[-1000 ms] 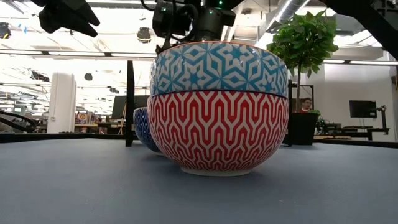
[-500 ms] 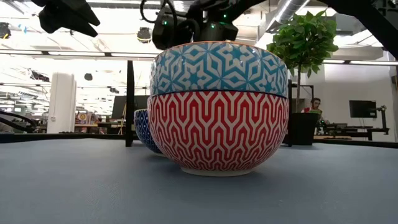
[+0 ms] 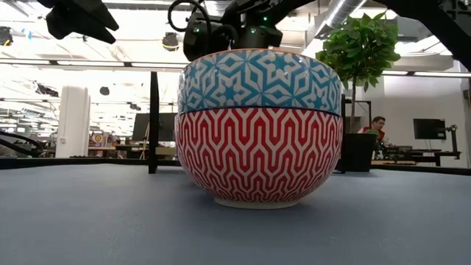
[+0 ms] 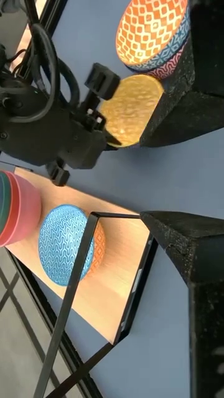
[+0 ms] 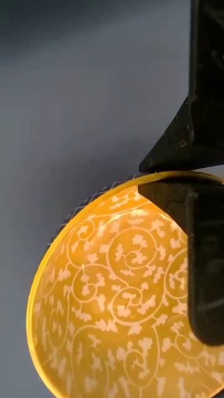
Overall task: Place and stack bowls onto a shelf
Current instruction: Stack the yellow bowl on top of the light blue bowl on the shelf
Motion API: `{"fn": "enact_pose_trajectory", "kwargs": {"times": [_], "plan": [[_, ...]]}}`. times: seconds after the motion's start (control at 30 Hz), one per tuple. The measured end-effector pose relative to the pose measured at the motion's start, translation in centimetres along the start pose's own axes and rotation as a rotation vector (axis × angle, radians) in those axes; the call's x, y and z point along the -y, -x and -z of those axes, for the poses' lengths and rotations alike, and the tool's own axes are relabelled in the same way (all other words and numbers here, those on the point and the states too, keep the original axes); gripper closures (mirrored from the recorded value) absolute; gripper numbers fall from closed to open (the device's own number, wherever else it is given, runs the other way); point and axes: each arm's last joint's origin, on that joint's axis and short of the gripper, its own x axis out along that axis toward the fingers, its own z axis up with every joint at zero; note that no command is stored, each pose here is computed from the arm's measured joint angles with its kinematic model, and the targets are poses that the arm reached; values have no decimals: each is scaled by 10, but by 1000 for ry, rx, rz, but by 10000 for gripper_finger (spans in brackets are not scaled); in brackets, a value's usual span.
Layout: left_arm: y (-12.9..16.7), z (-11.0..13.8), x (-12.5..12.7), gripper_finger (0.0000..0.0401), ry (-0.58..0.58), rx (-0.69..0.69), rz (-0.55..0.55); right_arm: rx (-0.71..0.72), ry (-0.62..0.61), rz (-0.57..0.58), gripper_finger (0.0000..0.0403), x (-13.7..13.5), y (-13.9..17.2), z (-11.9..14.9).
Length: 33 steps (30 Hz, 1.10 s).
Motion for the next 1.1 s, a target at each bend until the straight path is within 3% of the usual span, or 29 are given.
{"fn": "enact_pose_trajectory", "kwargs": {"times": [0.27,0.57,0.87,1.1], "plan": [[0,0,0,239,-8,-1,0,32,41,12,366,11,50,-16],[0,1,-1,239,-23,-7,-8,176,53,62,366,38,134,-31],[0,2,-2,239,-21,-15,-10,336,-120,201,366,115,153,-38],[0,2,-2,239,-25,-6,-22,442,-142,173,366,132,155,-48]]}}
